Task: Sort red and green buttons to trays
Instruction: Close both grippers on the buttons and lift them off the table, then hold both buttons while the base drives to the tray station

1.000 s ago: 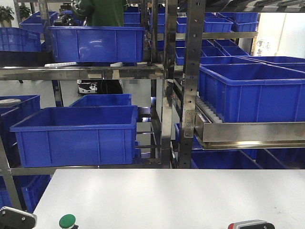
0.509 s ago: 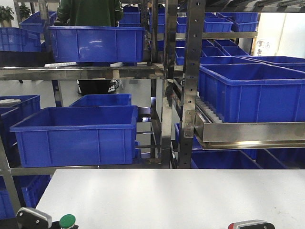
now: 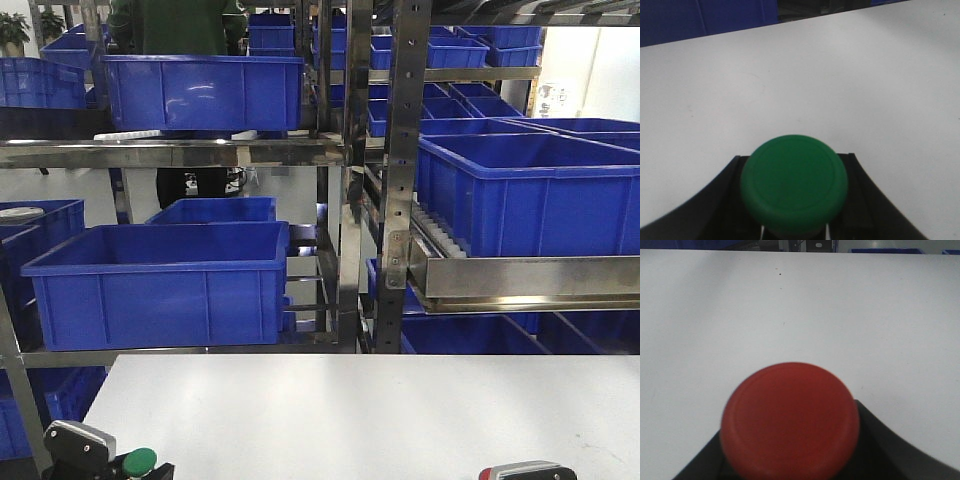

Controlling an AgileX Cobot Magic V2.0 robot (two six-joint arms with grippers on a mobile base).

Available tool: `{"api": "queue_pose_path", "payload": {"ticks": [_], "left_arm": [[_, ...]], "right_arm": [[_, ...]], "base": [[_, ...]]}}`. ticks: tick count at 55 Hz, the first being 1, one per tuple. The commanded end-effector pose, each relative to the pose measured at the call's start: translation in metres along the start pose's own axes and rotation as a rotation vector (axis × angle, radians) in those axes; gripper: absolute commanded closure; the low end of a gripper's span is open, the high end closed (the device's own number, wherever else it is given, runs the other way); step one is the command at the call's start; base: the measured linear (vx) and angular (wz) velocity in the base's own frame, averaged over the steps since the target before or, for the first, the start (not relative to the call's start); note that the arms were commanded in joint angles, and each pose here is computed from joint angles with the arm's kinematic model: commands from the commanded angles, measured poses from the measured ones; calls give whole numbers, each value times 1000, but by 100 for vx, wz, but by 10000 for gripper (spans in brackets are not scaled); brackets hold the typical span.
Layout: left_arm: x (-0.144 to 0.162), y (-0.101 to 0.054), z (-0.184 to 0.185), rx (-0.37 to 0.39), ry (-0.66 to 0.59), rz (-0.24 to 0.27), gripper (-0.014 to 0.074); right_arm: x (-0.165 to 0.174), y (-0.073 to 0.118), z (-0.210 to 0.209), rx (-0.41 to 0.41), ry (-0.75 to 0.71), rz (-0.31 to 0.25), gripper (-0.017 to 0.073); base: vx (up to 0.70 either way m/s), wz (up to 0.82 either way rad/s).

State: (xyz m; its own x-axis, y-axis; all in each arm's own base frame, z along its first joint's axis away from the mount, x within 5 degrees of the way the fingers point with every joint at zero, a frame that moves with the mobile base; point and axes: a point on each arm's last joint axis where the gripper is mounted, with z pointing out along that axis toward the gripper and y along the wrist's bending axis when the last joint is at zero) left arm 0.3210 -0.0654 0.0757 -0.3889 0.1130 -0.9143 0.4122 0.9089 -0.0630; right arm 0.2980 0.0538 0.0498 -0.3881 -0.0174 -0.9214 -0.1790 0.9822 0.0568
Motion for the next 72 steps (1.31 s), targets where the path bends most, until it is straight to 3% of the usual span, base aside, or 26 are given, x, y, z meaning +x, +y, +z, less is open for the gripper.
{"api": "queue_pose_path", "payload": {"ticks": [1, 11, 20, 31, 37, 47, 72], "left_arm": [[-38, -3, -12, 8, -114, 7, 599], [-91, -5, -50, -68, -108, 69, 596], [-133, -11, -96, -136, -137, 106, 596], [-159, -18, -153, -226, -133, 62, 596], [-158, -24, -180, -258, -147, 62, 596], [-128, -37, -217, -256, -199, 32, 596], [-115, -46, -243, -266, -265, 30, 596]], "right_arm": [[-35, 2, -3, -22, -232, -7, 557], [-67, 8, -17, -62, -204, -42, 557], [-119, 16, -54, -89, -181, -93, 557], [-168, 21, -124, -103, -154, -56, 557], [-183, 19, -165, -59, -166, -63, 557], [-193, 15, -212, 14, -205, -76, 557], [-197, 14, -226, 23, -244, -77, 557]], "base": [[0, 0], [0, 0], [0, 0], [0, 0], [0, 0], [0, 0], [0, 0]]}}
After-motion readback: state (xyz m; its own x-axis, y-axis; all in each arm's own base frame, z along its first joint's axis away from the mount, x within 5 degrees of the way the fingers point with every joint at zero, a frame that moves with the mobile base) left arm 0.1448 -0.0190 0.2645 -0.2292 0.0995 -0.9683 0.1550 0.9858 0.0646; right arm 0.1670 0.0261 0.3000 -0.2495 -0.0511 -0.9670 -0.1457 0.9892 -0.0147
